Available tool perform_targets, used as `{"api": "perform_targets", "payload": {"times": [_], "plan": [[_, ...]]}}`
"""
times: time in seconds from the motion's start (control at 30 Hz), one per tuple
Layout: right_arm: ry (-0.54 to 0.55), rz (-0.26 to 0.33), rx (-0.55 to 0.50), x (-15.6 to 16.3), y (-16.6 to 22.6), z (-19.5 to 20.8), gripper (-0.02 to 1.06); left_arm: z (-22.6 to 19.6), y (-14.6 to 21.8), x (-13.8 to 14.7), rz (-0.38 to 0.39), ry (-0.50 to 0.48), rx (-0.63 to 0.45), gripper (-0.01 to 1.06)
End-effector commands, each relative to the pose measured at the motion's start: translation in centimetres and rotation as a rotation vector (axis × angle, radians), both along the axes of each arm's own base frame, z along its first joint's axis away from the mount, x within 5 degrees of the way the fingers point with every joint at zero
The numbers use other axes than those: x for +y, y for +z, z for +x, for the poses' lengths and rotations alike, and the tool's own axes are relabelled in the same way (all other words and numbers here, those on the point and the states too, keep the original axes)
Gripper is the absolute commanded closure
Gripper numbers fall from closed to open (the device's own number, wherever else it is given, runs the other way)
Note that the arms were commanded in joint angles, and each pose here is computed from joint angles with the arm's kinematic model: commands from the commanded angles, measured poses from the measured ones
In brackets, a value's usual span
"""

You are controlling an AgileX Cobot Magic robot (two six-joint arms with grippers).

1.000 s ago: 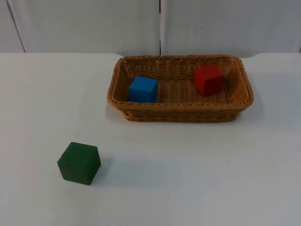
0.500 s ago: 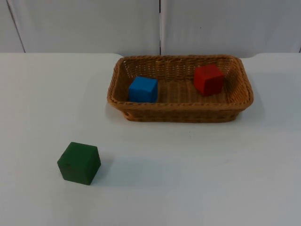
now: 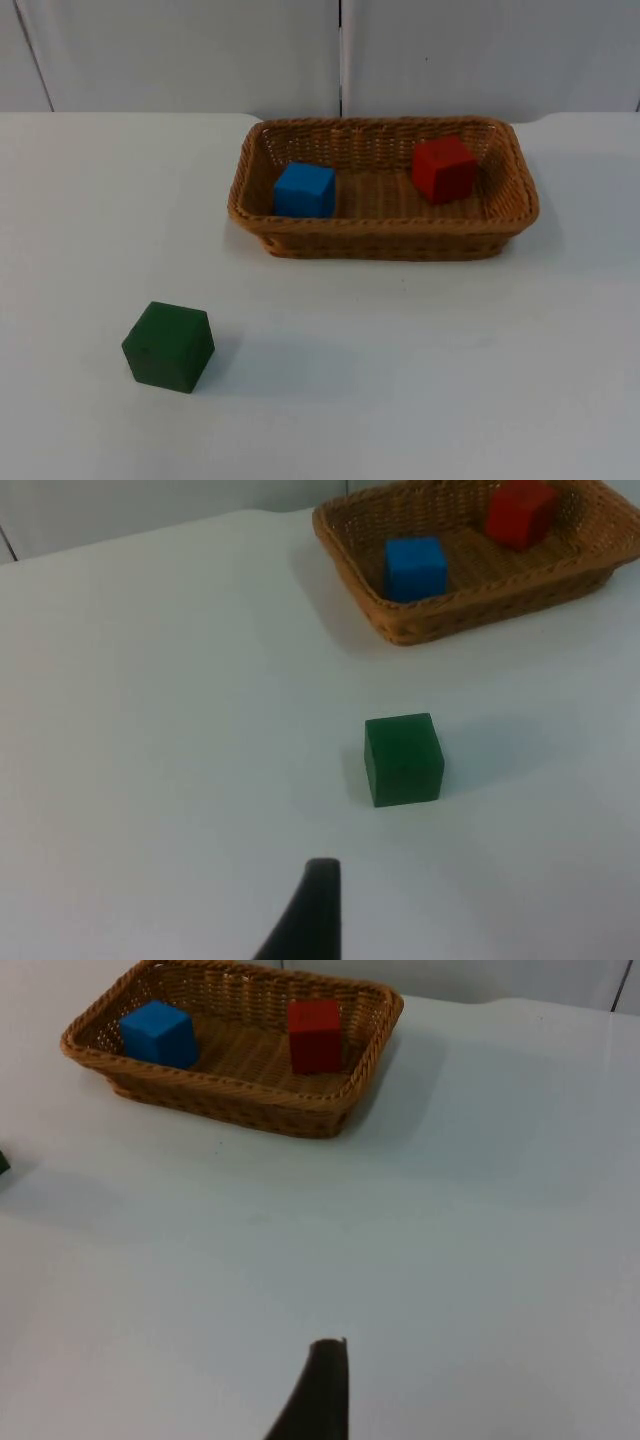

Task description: Pick up one cube with each hand and place exactly two cubes into the same basket, leaving the remaining cube outside.

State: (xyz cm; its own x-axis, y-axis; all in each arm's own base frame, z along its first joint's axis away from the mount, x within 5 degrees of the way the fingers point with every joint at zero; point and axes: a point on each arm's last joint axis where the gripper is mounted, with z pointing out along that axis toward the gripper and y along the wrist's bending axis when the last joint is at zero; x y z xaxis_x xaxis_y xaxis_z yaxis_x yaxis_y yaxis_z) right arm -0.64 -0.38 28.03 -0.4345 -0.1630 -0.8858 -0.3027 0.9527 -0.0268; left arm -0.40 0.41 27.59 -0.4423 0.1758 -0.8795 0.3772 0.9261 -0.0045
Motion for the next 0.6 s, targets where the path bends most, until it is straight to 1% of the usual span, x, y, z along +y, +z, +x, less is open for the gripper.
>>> {"api": "perform_targets", "payload": {"times": [0.0, 0.13, 0.23, 0.57], "plan": [[-0.002, -0.001, -0.008, -0.04, 0.01, -0.02, 0.26, -0.01, -0.08, -0.08, -0.01, -0.006, -0.002, 0.19], [0.0, -0.002, -0.008, -0.02, 0.01, -0.03, 0.26, -0.01, -0.06, -0.08, -0.001, -0.012, -0.006, 0.19], [0.011, -0.023, -0.014, -0.03, 0.01, -0.03, 0.26, -0.04, -0.06, -0.14, 0.005, -0.022, -0.008, 0.19], [0.012, -0.024, -0.015, -0.03, 0.01, -0.03, 0.26, -0.04, -0.06, -0.15, 0.008, -0.026, -0.009, 0.19]]}}
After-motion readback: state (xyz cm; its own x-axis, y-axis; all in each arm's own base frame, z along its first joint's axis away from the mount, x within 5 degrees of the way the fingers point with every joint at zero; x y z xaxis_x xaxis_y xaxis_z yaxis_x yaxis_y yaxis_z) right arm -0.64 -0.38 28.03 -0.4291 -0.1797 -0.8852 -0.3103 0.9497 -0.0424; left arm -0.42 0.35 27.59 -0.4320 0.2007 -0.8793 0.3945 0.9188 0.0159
